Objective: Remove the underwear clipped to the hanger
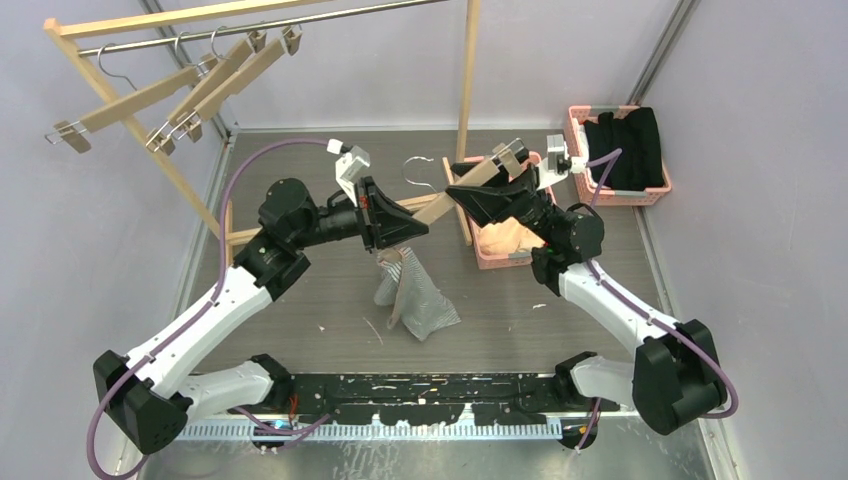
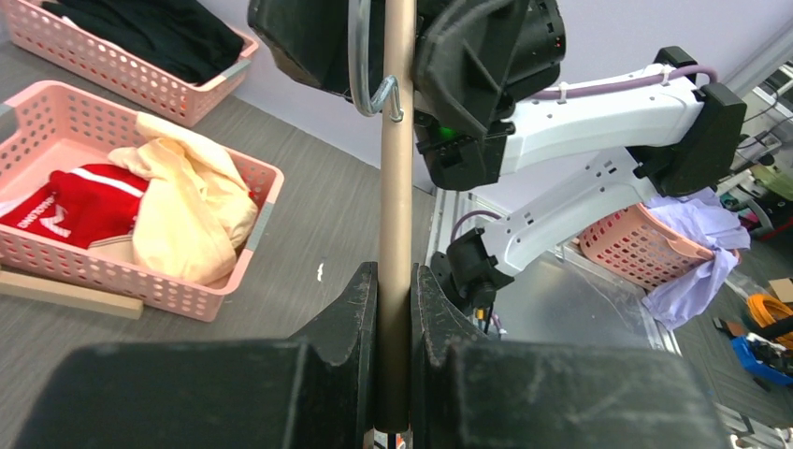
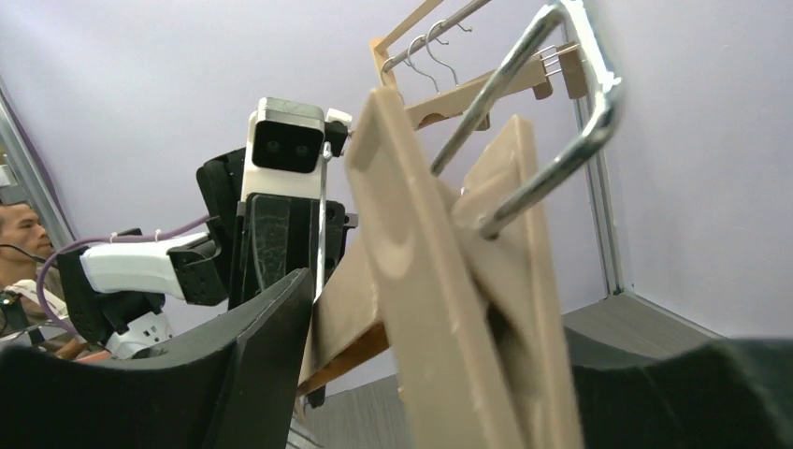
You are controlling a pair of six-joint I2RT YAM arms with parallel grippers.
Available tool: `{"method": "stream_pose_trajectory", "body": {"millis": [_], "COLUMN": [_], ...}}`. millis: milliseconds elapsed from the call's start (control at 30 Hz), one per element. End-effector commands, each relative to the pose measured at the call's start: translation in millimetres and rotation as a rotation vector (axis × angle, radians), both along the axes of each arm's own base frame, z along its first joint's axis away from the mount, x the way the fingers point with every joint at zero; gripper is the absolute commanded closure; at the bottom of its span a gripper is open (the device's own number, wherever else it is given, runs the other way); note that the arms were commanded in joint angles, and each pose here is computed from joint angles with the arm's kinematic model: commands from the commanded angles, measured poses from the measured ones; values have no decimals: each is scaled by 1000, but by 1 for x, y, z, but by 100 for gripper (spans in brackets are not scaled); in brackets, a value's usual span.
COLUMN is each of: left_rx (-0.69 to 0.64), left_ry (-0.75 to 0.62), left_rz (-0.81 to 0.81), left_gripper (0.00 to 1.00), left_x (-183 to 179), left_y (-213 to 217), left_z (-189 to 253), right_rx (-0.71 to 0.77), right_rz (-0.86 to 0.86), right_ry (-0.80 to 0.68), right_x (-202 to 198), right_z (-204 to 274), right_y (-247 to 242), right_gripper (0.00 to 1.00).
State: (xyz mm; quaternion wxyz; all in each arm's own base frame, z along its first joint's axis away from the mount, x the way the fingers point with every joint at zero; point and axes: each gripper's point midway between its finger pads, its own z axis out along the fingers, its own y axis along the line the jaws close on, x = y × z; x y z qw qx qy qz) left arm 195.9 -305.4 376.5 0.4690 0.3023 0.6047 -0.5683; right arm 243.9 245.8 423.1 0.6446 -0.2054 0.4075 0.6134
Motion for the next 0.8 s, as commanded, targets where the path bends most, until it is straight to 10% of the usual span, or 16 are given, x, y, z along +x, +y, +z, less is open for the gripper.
{"method": "stream_pose_trajectory", "body": {"millis": [0, 167, 333, 500, 767], "left_rx": [-92, -96, -93, -63, 88], "left_ry": [-75, -68, -68, -83, -171], "left_rz": [-14, 12, 37, 38, 274], "left_gripper": [100, 100, 99, 56, 29], "left_x": [-6, -3, 1, 2, 27], "left_y": [-5, -6, -6, -5, 25], "left_z": [31, 25, 25, 20, -1], "right_rx": [85, 115, 115, 123, 126], "right_rz": [-17, -20, -60, -101, -79], "right_ry": [-131, -132, -120, -115, -142], "right_x": [-12, -13, -10, -12, -25], "right_z": [38, 46, 45, 46, 56], "right_y": [-7, -9, -12, -19, -21], "right_gripper": [40, 98, 99, 99, 99]}}
